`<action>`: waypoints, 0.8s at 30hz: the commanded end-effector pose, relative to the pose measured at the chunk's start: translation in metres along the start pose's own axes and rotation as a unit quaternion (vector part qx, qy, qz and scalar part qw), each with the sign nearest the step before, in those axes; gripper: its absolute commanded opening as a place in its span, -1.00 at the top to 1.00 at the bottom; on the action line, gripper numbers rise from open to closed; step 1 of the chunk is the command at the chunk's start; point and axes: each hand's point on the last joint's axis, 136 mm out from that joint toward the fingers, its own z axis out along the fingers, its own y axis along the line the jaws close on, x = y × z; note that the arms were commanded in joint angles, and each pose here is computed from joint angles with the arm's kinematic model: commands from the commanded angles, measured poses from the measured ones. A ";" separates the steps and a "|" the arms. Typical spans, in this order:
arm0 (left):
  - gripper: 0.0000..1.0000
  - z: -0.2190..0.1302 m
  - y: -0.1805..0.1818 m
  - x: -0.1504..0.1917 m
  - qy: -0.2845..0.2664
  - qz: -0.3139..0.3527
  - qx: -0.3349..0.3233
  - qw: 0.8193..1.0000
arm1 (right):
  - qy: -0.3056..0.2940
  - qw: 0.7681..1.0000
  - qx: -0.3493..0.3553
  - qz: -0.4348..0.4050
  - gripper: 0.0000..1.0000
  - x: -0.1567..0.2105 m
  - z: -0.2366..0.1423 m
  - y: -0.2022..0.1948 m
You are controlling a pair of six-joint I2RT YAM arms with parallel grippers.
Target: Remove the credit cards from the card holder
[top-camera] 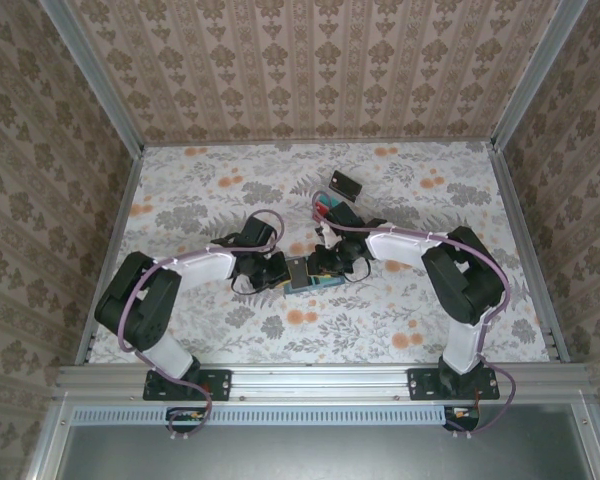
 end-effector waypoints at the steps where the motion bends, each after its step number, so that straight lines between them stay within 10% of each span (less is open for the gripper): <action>1: 0.92 0.004 0.010 0.002 0.005 -0.004 -0.022 1.000 | -0.001 1.000 0.002 -0.002 0.43 -0.001 -0.001 -0.001; 24: 1.00 0.021 0.039 0.015 0.041 -0.030 -0.069 0.996 | 0.052 0.998 0.042 0.002 0.43 0.017 0.031 -0.024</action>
